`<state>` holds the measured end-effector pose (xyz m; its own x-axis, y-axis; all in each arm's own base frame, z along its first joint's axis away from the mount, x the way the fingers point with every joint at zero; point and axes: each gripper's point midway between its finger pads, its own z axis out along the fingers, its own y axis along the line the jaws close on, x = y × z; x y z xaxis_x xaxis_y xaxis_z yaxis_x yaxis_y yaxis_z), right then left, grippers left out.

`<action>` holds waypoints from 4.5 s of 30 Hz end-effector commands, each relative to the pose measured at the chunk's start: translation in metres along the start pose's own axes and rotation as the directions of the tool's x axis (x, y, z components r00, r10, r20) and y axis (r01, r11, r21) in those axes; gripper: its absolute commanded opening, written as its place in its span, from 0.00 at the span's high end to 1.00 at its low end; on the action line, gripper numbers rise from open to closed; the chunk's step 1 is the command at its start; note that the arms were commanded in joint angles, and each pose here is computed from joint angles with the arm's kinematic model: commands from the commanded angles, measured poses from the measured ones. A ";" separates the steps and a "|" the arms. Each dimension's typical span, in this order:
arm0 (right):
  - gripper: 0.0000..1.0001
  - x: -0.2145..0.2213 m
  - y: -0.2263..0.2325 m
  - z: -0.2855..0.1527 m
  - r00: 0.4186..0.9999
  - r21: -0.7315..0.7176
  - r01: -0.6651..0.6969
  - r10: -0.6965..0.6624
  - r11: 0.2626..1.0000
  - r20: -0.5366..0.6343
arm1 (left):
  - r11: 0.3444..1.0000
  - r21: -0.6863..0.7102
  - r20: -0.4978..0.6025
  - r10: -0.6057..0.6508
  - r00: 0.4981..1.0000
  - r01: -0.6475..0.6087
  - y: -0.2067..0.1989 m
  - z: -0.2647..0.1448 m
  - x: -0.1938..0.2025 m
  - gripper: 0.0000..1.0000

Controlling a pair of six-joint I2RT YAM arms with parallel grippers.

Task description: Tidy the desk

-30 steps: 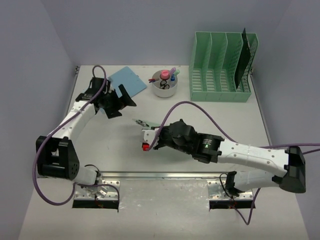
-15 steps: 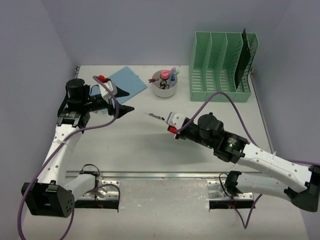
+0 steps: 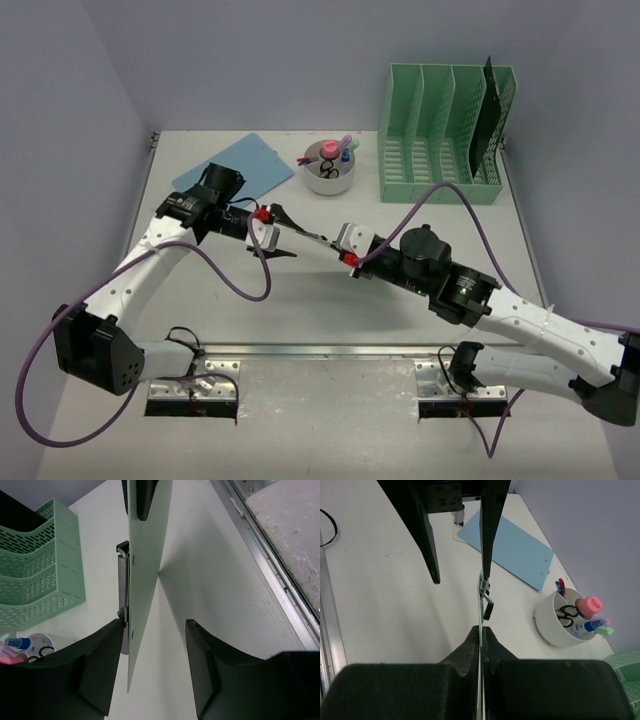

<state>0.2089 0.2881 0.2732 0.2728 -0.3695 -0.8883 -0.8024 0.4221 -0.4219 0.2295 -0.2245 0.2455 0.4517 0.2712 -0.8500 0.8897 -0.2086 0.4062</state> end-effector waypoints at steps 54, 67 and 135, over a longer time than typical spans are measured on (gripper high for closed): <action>0.61 -0.009 -0.002 0.005 0.990 -0.116 -0.018 0.001 0.993 -0.142 | 0.970 0.118 -0.268 0.238 0.934 -0.213 0.031 0.011 0.006 1.00; 0.62 -0.017 -0.005 0.017 0.993 -0.105 -0.012 0.000 0.994 -0.115 | 0.971 0.142 -0.255 0.226 0.940 -0.195 0.026 0.016 0.005 1.00; 0.99 -0.142 -0.274 -0.128 0.989 0.826 -0.015 -0.111 0.563 0.094 | 0.364 -0.726 0.461 -0.372 0.805 0.584 0.185 -0.132 -0.060 0.00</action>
<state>0.3265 0.1451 0.4606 0.2582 -0.3909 -0.8835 -0.2005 0.8729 -0.4449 0.3742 -0.1509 0.4115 0.0127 -0.0851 -0.9963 0.6245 0.7788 -0.0586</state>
